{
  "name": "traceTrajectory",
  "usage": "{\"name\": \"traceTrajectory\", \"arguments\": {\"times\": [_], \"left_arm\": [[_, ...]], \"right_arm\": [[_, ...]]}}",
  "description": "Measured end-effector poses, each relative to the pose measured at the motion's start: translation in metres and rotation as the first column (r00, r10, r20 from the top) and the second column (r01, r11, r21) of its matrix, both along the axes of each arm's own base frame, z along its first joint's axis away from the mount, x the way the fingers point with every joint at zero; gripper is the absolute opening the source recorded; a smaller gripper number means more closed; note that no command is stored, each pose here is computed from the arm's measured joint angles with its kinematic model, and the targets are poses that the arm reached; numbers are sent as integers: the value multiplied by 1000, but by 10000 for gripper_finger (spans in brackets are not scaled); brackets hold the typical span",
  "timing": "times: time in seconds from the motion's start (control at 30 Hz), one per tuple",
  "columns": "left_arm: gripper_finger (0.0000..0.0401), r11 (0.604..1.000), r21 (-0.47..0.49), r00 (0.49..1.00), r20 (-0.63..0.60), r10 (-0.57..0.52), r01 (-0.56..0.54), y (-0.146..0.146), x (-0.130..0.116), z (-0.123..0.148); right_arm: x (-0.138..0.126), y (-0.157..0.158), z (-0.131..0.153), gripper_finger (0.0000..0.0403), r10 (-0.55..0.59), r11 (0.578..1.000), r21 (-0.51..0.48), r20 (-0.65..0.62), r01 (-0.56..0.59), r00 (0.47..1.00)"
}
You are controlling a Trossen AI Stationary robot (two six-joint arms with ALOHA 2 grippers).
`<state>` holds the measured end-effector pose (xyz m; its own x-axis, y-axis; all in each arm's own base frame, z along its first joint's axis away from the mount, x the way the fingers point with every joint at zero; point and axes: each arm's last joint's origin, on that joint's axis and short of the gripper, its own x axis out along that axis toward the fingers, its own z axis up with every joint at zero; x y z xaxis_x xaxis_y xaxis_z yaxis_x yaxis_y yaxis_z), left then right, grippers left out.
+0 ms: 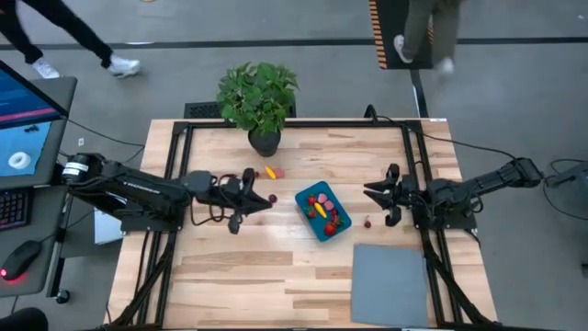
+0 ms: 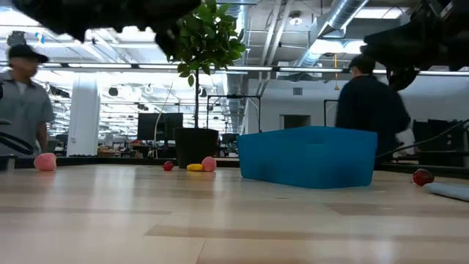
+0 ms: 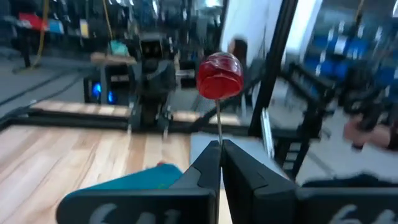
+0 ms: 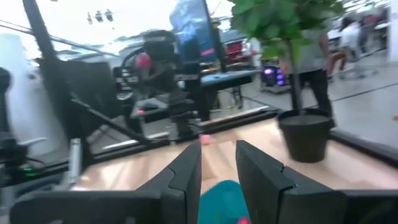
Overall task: Pick and placing Produce into tupperware
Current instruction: Put the middle cherry into the blue bin
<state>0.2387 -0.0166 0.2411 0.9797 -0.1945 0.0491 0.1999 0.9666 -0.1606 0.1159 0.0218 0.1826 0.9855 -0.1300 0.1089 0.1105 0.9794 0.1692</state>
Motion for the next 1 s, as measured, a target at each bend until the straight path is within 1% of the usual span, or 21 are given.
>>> {"name": "traceTrajectory", "arguments": {"times": [0.03, 0.1, 0.17, 0.3, 0.4, 0.63, 0.77, 0.83, 0.9, 1.0], "left_arm": [[0, 1000, -15, 1000, 16, 10, -10, 0, -6, -6], [0, 999, -30, 999, 5, 35, -35, -1, -15, -18], [0, 999, -29, 999, -22, 41, -41, -3, -20, -27], [0, 999, -19, 999, -38, 37, -37, -5, -26, -37], [0, 999, -4, 999, -9, 41, -41, -4, -29, -40], [0, 996, 4, 996, -11, 89, -89, 5, -33, -46], [0, 997, 16, 997, 7, 71, -71, 7, -37, -50], [0, 995, 20, 995, -16, 97, -96, 11, -40, -56], [0, 994, 3, 994, -29, 109, -109, 14, -41, -59], [0, 996, -2, 996, 6, 88, -87, 13, -42, -55]], "right_arm": [[0, -2, 0, 123, -16, 1000, -12, -3, 16, 1000], [1, -5, 0, 123, -45, 998, -40, -12, 44, 999], [2, -8, -2, 123, -75, 996, -56, -28, 73, 997], [3, -18, -8, 123, -153, 987, -62, -97, 148, 983], [3, -26, -12, 123, -198, 980, -48, -129, 194, 972], [1, -50, -11, 123, -220, 975, -42, -121, 216, 968], [-3, -64, -10, 123, -209, 978, -34, -107, 206, 972], [-5, -69, -10, 123, -232, 973, -34, -107, 229, 967], [-7, -74, -10, 123, -268, 963, -10, -107, 269, 957], [-9, -77, -14, 123, -291, 952, 52, -144, 301, 946]]}}
